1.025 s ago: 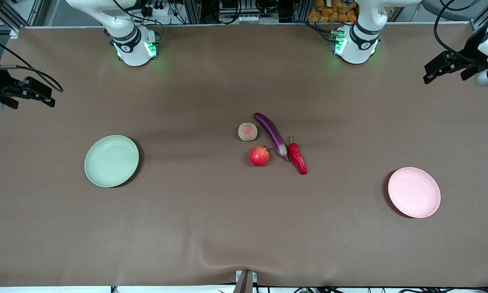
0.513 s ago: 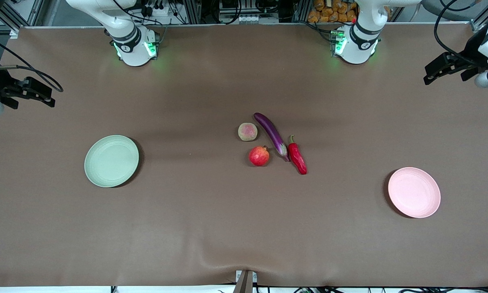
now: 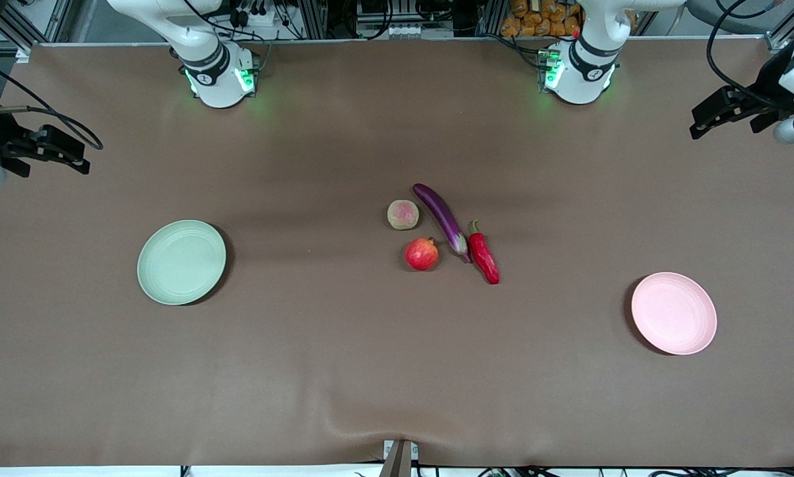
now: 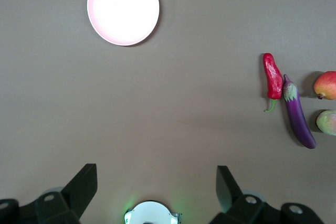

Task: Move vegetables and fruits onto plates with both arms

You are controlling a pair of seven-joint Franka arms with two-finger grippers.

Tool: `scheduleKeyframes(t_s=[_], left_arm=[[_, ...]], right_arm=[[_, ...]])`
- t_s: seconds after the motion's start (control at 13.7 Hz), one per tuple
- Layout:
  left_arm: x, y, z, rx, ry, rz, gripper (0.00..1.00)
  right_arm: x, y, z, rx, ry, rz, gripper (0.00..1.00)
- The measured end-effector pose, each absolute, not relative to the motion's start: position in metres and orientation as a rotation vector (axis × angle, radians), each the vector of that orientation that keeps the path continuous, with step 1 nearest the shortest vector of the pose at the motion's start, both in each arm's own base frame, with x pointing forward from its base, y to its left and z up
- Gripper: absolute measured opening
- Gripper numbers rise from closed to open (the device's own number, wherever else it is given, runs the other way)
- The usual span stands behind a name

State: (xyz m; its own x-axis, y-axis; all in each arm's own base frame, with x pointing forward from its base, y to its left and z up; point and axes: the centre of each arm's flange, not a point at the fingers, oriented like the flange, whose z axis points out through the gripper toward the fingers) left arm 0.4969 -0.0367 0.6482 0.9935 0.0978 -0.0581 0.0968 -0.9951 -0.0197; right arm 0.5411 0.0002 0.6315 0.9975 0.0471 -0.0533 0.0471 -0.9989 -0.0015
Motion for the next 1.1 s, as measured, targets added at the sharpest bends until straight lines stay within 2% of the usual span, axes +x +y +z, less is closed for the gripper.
scheduleKeyframes(t_s=[0.73,1.1], left_arm=[[0.498,-0.037,0.640,-3.117,-0.151,0.112,1.00],[0.508,-0.047,0.615,-3.119,-0.122,0.092,1.00]], right_arm=[[0.541,0.001,0.631,-3.139,-0.075,0.084,1.00],[0.541,0.001,0.631,-3.139,-0.076,0.084,1.00]])
